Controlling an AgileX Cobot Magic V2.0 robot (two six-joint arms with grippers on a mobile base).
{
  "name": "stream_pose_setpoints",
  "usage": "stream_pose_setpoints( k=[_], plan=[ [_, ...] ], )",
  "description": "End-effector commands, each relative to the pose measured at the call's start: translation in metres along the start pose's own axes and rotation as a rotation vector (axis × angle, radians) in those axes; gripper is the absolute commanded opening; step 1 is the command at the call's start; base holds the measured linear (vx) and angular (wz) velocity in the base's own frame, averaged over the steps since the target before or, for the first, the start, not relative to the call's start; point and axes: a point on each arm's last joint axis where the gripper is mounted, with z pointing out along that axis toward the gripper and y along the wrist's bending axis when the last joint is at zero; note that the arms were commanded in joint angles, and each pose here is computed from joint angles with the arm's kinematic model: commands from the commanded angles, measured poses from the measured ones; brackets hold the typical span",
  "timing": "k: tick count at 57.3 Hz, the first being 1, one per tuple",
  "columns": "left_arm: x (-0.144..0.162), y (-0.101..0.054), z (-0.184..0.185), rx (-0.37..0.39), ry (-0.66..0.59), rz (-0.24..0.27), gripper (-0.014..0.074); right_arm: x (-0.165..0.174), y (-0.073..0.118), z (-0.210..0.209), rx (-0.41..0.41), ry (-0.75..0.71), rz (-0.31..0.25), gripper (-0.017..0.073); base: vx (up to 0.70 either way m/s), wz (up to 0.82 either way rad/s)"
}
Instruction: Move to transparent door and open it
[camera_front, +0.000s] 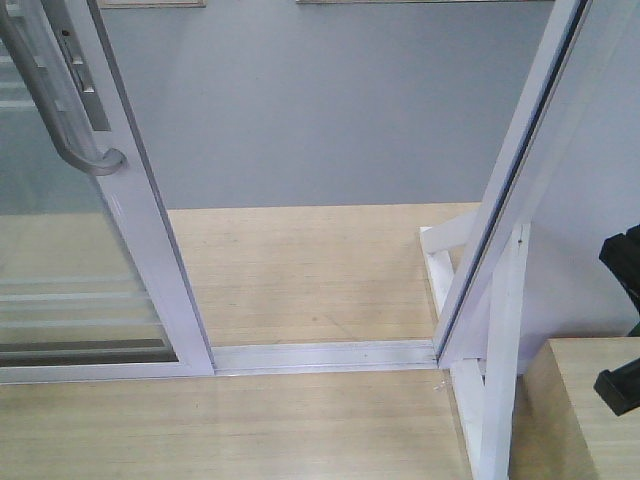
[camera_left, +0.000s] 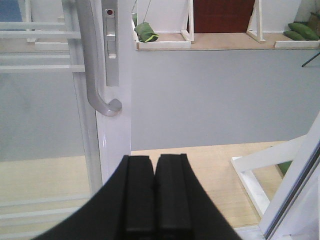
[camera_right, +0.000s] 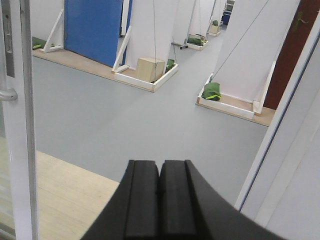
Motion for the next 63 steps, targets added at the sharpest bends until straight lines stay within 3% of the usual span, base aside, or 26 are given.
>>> stream_pose_setpoints(
  k=[1, 10, 12, 15, 21, 26, 32, 63],
  plan=[
    [-0.015, 0.0, -0.003, -0.001, -0.093, -0.018, 0.0, -0.016, -0.003, -0.001, 0.019, -0.102, -0.002, 0.0002, 0.0, 0.0],
    [-0.015, 0.0, -0.003, -0.001, -0.094, -0.018, 0.0, -0.016, -0.003, -0.001, 0.019, -0.102, -0.002, 0.0002, 0.0, 0.0],
    [-0.015, 0.0, -0.003, -0.008, -0.095, 0.002, 0.0, -0.016, -0.003, -0.001, 0.019, -0.102, -0.002, 0.0002, 0.0, 0.0],
    [-0.017, 0.002, -0.006, -0.035, -0.124, 0.087, 0.0, -0.016, -0.003, -0.001, 0.019, -0.101, -0.003, 0.0002, 0.0, 0.0],
    [-0.02, 0.0, -0.01, -0.008, -0.178, 0.196, 0.0, -0.016, -0.003, -0.001, 0.018, -0.096, -0.003, 0.0002, 0.0, 0.0],
    [-0.027, -0.002, -0.012, 0.016, -0.258, 0.244, 0.0, -0.014, -0.003, -0.001, 0.017, -0.082, -0.003, 0.0002, 0.0, 0.0],
    [-0.033, -0.003, -0.013, 0.021, -0.321, 0.232, 0.0, -0.014, -0.003, -0.001, 0.016, -0.079, -0.003, 0.0002, 0.0, 0.0],
    [-0.035, -0.001, -0.011, 0.013, -0.343, 0.136, 0.0, -0.014, -0.003, -0.001, 0.016, -0.079, -0.003, 0.0002, 0.0, 0.0]
  ],
)
